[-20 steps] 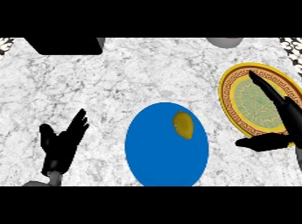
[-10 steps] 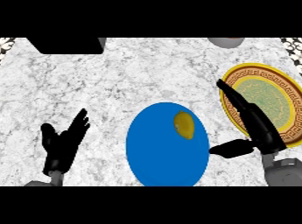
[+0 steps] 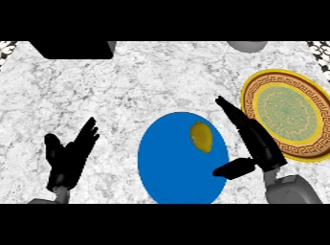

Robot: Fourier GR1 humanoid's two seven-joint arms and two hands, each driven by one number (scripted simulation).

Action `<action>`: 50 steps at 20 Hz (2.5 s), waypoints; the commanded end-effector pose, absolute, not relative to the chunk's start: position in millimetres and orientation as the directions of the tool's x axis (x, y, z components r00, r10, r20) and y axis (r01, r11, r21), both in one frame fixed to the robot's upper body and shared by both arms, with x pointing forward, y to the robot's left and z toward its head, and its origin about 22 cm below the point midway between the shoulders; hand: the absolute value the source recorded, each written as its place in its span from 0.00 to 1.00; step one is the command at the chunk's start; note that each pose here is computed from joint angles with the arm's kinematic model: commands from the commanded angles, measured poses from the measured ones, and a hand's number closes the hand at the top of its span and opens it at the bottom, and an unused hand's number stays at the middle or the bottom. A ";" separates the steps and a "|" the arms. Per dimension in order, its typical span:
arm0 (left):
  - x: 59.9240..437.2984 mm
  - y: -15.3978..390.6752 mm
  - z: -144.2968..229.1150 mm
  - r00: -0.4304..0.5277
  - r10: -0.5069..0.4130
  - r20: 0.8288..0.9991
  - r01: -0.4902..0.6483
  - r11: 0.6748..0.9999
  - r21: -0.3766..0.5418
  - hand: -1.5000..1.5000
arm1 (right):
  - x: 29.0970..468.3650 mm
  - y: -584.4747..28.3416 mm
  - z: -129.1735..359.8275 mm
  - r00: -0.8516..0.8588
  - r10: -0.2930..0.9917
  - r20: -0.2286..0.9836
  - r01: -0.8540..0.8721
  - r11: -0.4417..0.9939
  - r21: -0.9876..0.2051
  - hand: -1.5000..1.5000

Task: Pick the lemon from the plate and place it in the plate

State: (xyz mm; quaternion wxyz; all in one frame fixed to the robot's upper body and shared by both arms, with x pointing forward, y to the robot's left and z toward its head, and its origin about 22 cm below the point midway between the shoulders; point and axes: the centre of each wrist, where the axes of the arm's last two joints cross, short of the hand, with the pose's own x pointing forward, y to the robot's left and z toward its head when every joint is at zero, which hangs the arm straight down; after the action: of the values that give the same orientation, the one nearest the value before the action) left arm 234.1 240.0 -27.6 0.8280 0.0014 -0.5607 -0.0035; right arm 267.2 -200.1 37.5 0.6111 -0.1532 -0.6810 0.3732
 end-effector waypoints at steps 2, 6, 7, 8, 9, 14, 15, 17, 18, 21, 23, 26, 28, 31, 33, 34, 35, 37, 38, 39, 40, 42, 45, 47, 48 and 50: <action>239.0 231.8 -46.6 0.391 -0.008 0.920 -0.018 1.000 0.017 0.50 | 257.7 -178.9 34.2 -0.201 0.682 0.703 -0.223 0.667 -0.711 0.00; 237.2 222.9 -27.5 0.380 0.004 0.925 0.000 1.000 -0.004 0.50 | 264.9 -162.6 29.8 -0.164 0.738 0.654 -0.206 0.623 -0.755 0.00; 238.8 228.4 -34.1 0.384 -0.009 0.923 -0.002 1.000 0.010 0.50 | 269.2 -161.7 16.3 -0.161 0.760 0.630 -0.203 0.599 -0.775 0.00; 227.8 248.2 -35.0 0.373 -0.006 0.928 0.011 1.000 0.002 0.50 | 273.3 -157.1 26.3 -0.140 0.768 0.624 -0.205 0.594 -0.778 0.00; 244.0 248.8 -28.9 0.369 -0.012 0.929 0.017 1.000 0.006 0.50 | 286.1 -159.0 24.2 -0.143 0.771 0.620 -0.196 0.592 -0.782 0.00; 239.8 247.3 -33.7 0.376 0.002 0.927 0.011 1.000 -0.007 0.50 | 291.1 -156.3 11.3 -0.140 0.770 0.623 -0.211 0.591 -0.778 0.00; 229.0 241.1 -33.0 0.391 0.002 0.920 0.001 1.000 -0.002 0.50 | 302.7 -156.0 -5.6 -0.137 0.781 0.609 -0.237 0.571 -0.786 0.00; 233.4 236.2 -40.2 0.369 -0.006 0.929 0.006 1.000 0.004 0.50 | 282.6 -142.2 0.2 -0.148 0.774 0.616 -0.247 0.574 -0.780 0.00; 231.0 228.5 -16.9 0.360 0.013 0.933 -0.010 1.000 -0.010 0.50 | 304.6 -161.1 6.0 -0.144 0.779 0.610 -0.253 0.567 -0.784 0.00; 242.6 243.3 -13.0 0.363 -0.001 0.932 -0.012 1.000 0.006 0.50 | 296.2 -155.0 5.7 -0.149 0.789 0.596 -0.268 0.548 -0.792 0.00; 227.7 246.5 -37.7 0.377 -0.006 0.926 0.002 1.000 0.006 0.50 | 283.6 -160.8 -26.8 -0.173 0.824 0.540 -0.314 0.473 -0.823 1.00; 222.1 218.5 -23.5 0.369 0.010 0.929 0.009 1.000 -0.014 0.50 | 303.8 -166.0 -21.6 -0.239 0.834 0.498 -0.266 0.436 -0.859 1.00; 233.5 247.8 -36.9 0.359 0.001 0.933 0.007 1.000 -0.004 0.50 | 294.3 -163.5 -22.6 -0.248 0.830 0.500 -0.248 0.444 -0.861 1.00; 223.1 226.6 -42.2 0.361 -0.008 0.932 0.019 1.000 0.001 0.50 | 299.4 -149.5 -19.9 -0.240 0.843 0.482 -0.218 0.437 -0.873 1.00; 244.6 231.9 -10.7 0.375 0.003 0.927 -0.003 1.000 -0.002 0.50 | 311.1 -128.8 -24.3 -0.254 0.828 0.499 -0.202 0.459 -0.865 1.00; 225.4 249.9 -30.7 0.381 -0.030 0.924 0.017 1.000 0.026 0.50 | 305.5 -131.6 4.9 -0.116 0.867 0.485 -0.171 0.463 -0.870 1.00; 224.9 236.8 -39.1 0.376 -0.017 0.927 0.018 1.000 0.010 0.50 | 310.5 -123.9 -14.0 0.034 0.888 0.458 -0.164 0.457 -0.874 1.00; 232.8 236.7 -40.5 0.386 -0.007 0.923 0.021 1.000 -0.001 0.50 | 320.8 -120.7 -2.2 0.223 0.868 0.443 -0.098 0.472 -0.876 1.00; 236.0 231.2 -32.4 0.359 -0.016 0.933 0.038 0.999 0.003 0.50 | 322.3 -125.7 -8.7 0.327 0.850 0.413 -0.091 0.463 -0.882 1.00; 241.0 233.8 -24.4 0.352 -0.027 0.936 0.040 0.999 0.013 0.50 | 325.3 -128.1 -6.7 0.413 0.819 0.398 -0.080 0.469 -0.880 1.00; 237.6 231.5 -31.5 0.368 -0.026 0.929 0.047 0.999 0.010 0.50 | 328.7 -119.0 -1.1 0.444 0.810 0.382 -0.047 0.447 -0.893 1.00; 234.5 224.1 -33.5 0.370 -0.042 0.928 0.083 0.997 0.012 0.50 | 341.4 -98.7 27.6 0.461 0.777 0.429 0.102 0.434 -0.895 1.00; 241.9 227.5 -25.9 0.365 -0.031 0.930 0.059 0.998 0.010 0.50 | 349.9 -71.2 63.5 0.385 0.773 0.504 0.345 0.386 -0.856 1.00; 247.1 227.0 -24.3 0.365 -0.035 0.931 0.069 0.998 0.010 0.50 | 351.8 -57.6 70.3 0.382 0.778 0.499 0.439 0.322 -0.839 1.00; 248.4 236.7 -20.0 0.363 -0.022 0.932 0.072 0.997 -0.004 0.50 | 353.2 -54.4 68.0 0.396 0.775 0.492 0.467 0.291 -0.835 1.00; 229.5 234.7 -37.0 0.387 -0.038 0.921 0.077 0.997 0.008 0.50 | 355.3 -43.8 85.5 0.398 0.740 0.542 0.536 0.292 -0.792 1.00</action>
State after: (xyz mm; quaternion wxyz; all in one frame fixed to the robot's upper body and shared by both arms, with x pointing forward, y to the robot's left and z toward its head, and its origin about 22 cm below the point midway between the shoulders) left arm 239.9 230.8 -30.4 0.8287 -0.0150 -0.5587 -0.0295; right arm 351.3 -66.1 63.1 0.6051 -0.5561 -0.5359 0.1935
